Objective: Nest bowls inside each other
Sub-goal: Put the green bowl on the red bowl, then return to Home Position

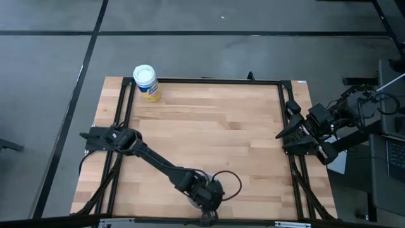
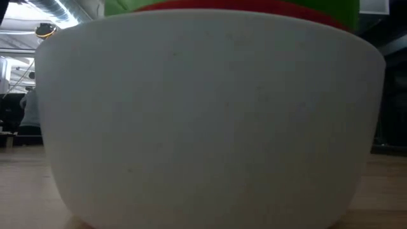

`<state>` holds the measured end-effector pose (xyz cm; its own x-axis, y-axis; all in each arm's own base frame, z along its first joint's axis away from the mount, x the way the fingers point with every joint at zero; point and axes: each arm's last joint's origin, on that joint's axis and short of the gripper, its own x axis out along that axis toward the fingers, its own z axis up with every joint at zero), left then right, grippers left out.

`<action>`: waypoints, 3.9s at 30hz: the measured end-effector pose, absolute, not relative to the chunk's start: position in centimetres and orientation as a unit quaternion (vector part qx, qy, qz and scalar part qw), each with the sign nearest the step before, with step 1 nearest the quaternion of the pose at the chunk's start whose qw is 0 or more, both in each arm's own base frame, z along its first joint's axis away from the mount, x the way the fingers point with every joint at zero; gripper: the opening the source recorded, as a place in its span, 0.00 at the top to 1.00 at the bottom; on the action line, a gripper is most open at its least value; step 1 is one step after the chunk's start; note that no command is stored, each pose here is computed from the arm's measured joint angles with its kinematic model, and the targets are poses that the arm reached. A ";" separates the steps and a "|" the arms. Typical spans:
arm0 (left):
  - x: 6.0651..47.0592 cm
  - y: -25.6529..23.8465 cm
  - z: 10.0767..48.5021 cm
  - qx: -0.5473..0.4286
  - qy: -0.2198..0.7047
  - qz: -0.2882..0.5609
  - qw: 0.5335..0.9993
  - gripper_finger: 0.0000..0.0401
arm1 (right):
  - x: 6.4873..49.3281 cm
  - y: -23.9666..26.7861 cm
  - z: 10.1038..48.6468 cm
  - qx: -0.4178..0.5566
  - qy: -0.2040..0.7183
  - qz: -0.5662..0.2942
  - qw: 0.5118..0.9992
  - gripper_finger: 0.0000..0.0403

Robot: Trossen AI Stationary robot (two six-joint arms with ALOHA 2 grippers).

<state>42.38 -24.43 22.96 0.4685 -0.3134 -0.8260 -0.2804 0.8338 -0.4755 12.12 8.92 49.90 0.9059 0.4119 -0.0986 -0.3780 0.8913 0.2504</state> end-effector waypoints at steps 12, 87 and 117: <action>41.8 -23.5 22.4 -0.280 0.553 0.030 0.784 0.68 | 12.1 8.9 49.9 0.113 0.075 0.207 0.969 0.62; 37.9 -18.9 33.4 -0.069 0.343 0.262 0.899 0.97 | 12.4 8.9 49.5 0.073 0.079 0.172 0.979 0.62; 10.6 -7.3 32.0 -0.131 -0.037 0.109 0.985 0.99 | 2.8 0.6 37.1 0.116 -0.112 0.119 0.980 0.62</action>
